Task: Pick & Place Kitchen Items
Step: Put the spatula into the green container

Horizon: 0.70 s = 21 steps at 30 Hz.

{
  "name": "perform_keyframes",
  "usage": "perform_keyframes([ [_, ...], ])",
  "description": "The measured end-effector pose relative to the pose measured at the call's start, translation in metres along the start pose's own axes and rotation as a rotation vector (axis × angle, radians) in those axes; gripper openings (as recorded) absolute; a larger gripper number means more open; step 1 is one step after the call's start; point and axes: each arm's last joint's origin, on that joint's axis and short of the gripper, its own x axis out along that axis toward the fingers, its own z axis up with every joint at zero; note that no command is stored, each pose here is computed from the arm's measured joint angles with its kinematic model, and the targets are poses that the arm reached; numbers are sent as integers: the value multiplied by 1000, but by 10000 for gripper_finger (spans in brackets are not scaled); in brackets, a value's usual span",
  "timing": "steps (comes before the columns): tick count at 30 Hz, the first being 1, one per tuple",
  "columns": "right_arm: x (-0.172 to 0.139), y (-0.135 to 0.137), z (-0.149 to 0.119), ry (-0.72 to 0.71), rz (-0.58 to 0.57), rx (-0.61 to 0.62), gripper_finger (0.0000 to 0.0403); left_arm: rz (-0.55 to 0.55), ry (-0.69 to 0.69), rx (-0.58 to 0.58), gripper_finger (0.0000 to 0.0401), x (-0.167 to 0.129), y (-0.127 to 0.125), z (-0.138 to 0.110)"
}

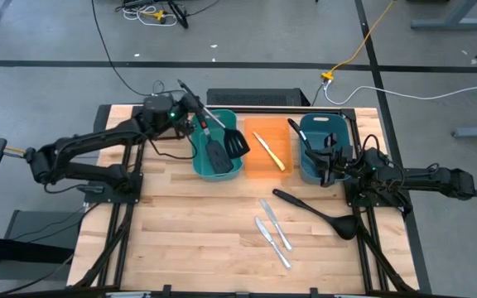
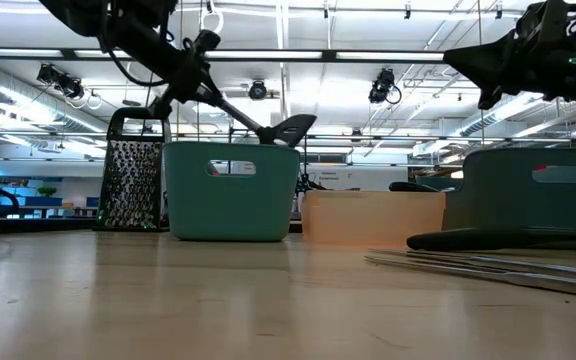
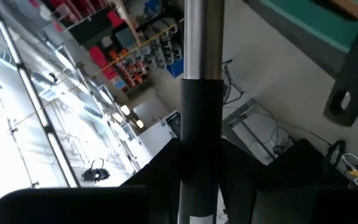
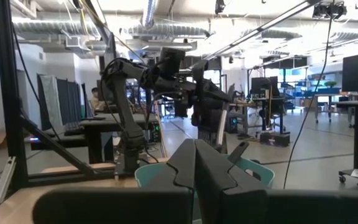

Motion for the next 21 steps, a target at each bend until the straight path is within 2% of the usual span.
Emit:
perform_keyframes([
  [4,0,0,0,0,3,-6,6,-34,-13,11,84,3,-4,3],
  [12,0,0,0,0,3,-14,6,-174,-67,87,84,-2,-16,15],
  [21,0,0,0,0,3,-15,6,-199,-126,129,84,-8,-16,27],
])
